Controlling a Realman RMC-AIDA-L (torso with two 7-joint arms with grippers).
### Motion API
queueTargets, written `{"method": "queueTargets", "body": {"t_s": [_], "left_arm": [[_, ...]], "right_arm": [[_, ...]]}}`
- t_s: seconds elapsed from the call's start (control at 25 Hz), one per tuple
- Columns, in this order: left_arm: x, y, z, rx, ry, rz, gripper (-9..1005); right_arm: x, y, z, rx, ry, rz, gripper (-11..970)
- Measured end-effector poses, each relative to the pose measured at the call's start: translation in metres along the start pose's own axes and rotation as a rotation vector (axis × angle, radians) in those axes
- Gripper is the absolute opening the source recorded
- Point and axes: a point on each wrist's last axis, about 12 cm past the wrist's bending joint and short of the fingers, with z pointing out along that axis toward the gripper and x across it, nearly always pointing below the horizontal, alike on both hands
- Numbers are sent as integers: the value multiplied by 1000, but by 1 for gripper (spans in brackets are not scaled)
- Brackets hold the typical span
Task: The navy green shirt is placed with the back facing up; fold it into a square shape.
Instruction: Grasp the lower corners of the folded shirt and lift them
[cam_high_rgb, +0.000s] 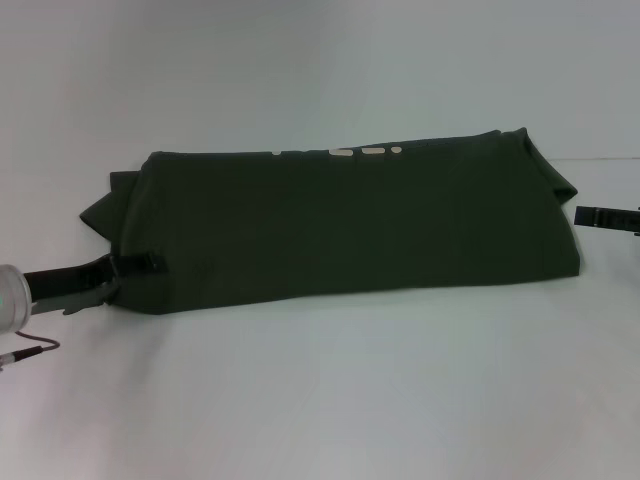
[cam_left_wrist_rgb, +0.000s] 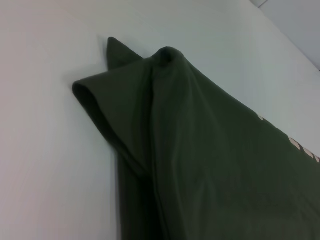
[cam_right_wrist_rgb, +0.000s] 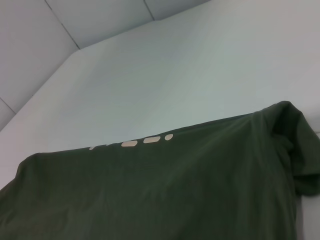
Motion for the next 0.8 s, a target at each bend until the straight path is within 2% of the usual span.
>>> {"method": "queueTargets", "body": {"t_s": [0.44,0.72,0.8], "left_arm": [[-1,4,0,-42,13,29,795],[-1,4,0,-43,14,31,755],[-1,4,0,-43,14,32,545]], "right_arm": [[1,-1,-1,2,-1,4,871],[0,-1,-1,5,-5,4,871],[0,-1,-1,4,-6,5,871]]}}
